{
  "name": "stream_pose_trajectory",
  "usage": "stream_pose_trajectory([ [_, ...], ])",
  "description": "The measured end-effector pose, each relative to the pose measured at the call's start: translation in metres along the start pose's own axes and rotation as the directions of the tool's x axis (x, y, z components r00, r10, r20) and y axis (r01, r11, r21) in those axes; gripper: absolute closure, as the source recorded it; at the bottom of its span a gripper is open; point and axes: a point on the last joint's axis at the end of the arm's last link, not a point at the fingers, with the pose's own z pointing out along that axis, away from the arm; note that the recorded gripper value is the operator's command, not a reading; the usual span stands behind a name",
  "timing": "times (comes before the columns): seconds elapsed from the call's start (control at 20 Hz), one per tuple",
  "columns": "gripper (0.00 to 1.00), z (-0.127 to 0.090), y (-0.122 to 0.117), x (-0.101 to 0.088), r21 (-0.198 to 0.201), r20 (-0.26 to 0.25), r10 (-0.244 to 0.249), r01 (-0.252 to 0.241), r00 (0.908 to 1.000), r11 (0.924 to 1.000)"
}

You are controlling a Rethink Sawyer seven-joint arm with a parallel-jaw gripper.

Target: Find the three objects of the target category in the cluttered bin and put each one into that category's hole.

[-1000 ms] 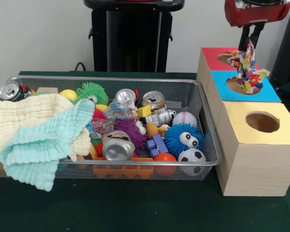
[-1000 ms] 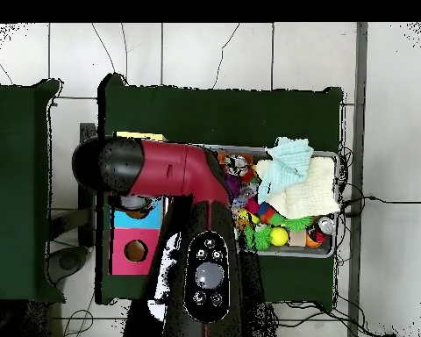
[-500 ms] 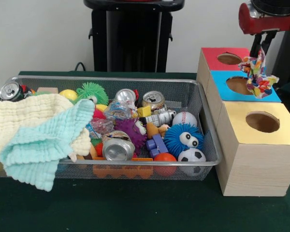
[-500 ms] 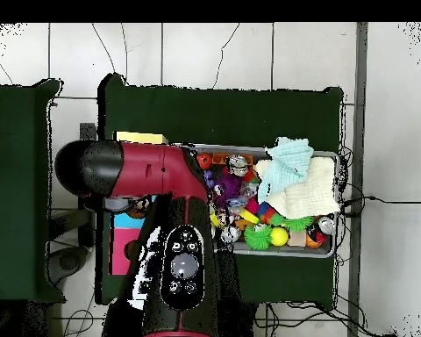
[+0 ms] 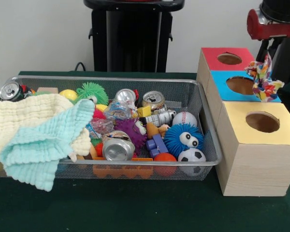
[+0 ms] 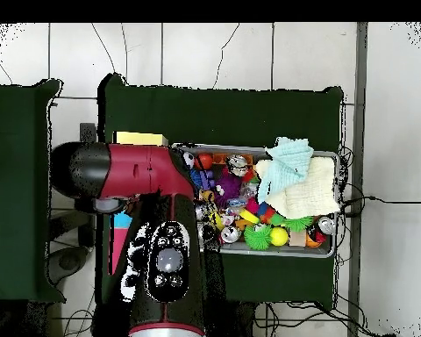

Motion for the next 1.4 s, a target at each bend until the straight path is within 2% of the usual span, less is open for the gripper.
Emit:
stream_pose_trajectory([
  [0.3, 1.0, 0.012, 0.005, -0.001, 0.016, 0.001, 0.026, -0.026, 0.9997, 0.9995],
  [0.95, 1.0, 0.021, 0.006, -0.015, 0.028, 0.019, 0.036, -0.037, 0.9992, 0.9989],
  [1.4, 1.0, 0.023, 0.016, -0.032, 0.049, 0.053, 0.089, -0.092, 0.9946, 0.9946],
])
